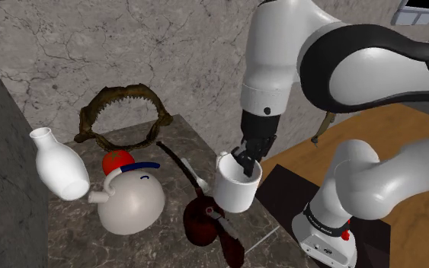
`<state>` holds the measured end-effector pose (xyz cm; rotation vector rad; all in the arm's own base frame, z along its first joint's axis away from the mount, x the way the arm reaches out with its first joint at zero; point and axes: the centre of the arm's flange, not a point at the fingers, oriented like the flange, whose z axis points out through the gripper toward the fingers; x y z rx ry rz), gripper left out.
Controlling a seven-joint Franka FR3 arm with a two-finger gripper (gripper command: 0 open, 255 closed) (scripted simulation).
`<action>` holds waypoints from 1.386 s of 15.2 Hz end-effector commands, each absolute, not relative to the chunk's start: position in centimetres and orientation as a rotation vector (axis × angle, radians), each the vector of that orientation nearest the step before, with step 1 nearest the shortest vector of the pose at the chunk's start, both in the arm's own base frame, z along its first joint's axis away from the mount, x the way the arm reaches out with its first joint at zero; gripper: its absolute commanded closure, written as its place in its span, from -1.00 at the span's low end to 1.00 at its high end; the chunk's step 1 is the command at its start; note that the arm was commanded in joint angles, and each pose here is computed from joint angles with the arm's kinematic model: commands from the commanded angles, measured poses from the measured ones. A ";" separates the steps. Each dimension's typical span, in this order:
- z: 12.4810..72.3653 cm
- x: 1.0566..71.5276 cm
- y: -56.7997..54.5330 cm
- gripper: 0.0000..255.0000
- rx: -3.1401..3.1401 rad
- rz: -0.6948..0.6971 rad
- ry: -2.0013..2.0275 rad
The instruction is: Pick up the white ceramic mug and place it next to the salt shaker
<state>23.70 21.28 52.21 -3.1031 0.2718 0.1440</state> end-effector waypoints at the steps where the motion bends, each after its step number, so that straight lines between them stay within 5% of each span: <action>1: 52.4 21.1 21.5 1.00 -3.104 0.148 0.272; 21: 52.4 -5.3 22.8 1.00 -3.104 0.148 0.272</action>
